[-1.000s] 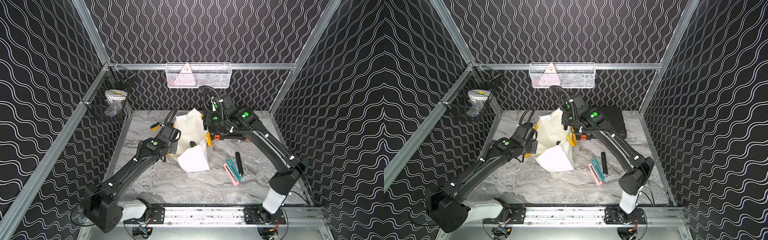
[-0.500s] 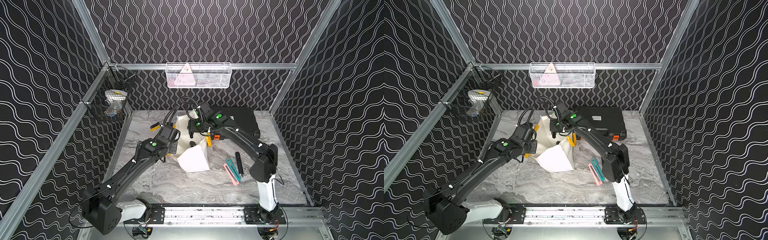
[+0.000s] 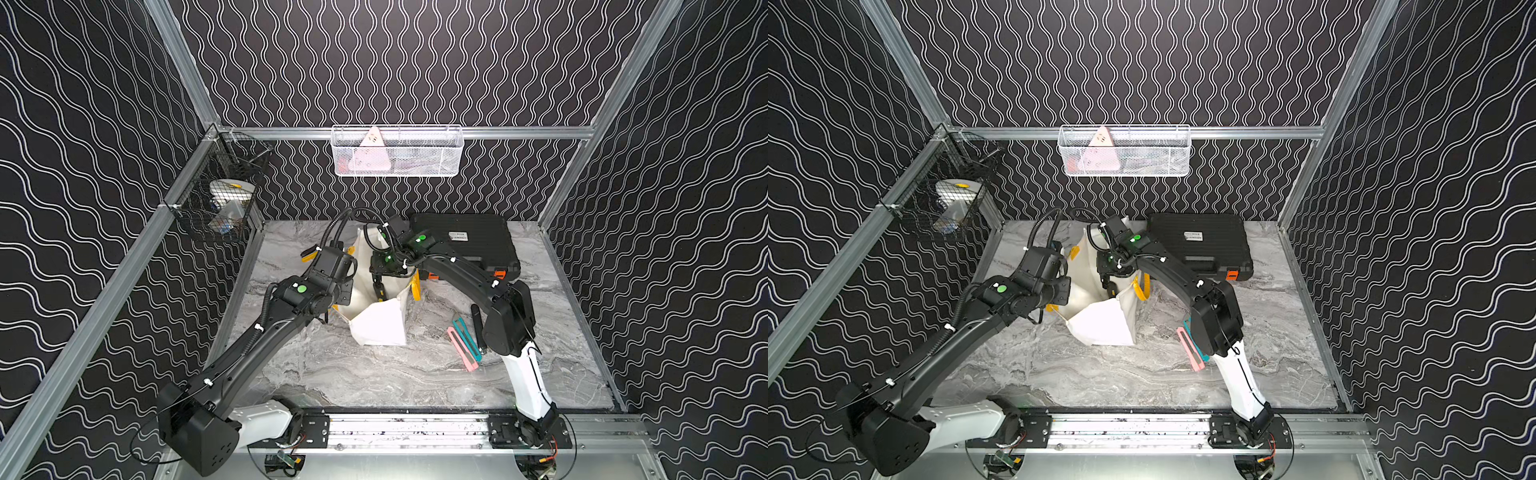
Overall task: Place the art knife into the pouch
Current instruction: Place the utility knife in the pouch.
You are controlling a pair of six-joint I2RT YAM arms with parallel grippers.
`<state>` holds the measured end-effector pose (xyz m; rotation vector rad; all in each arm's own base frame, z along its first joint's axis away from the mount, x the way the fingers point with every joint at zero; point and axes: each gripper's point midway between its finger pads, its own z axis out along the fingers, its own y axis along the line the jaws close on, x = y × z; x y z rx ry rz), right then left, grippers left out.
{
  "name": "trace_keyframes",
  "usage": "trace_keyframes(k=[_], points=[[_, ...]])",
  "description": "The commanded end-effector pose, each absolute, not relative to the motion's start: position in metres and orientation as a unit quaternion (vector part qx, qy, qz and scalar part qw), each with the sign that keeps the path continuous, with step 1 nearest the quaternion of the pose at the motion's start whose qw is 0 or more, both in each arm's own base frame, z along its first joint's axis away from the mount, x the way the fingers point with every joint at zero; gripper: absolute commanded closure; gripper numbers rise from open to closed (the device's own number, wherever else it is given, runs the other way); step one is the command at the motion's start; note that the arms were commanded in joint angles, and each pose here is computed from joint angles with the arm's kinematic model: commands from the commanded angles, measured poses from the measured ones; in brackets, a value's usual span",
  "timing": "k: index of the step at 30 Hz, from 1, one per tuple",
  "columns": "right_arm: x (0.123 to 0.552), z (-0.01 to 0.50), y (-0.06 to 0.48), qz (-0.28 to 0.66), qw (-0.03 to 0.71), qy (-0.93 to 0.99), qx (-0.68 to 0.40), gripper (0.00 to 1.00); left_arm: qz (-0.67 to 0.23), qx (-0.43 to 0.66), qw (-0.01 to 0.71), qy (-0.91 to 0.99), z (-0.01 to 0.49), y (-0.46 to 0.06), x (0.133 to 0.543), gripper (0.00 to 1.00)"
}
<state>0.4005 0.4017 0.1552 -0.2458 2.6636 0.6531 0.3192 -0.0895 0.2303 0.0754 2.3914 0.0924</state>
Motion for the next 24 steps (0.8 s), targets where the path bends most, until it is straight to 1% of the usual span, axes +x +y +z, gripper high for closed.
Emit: trace_keyframes(k=[1,10,15,18,24], points=[[0.397,0.144,0.407,0.243,0.181,0.948,-0.092,0.78,0.04,0.037,0.383,0.922,0.246,-0.087,0.32,1.0],[0.387,0.126,0.407,0.246,0.162,0.951,-0.095,0.79,0.05,0.038,0.395,0.916,0.26,-0.087,0.327,1.0],[0.374,0.101,0.409,0.238,0.131,0.956,-0.108,0.79,0.051,0.043,0.389,0.919,0.259,-0.089,0.33,1.0],[0.367,0.082,0.402,0.218,0.112,0.963,-0.113,0.79,0.052,0.045,0.384,0.921,0.253,-0.091,0.332,1.0],[0.361,0.054,0.371,0.139,0.091,0.978,-0.126,0.79,0.064,0.048,0.372,0.925,0.237,-0.089,0.335,1.0]])
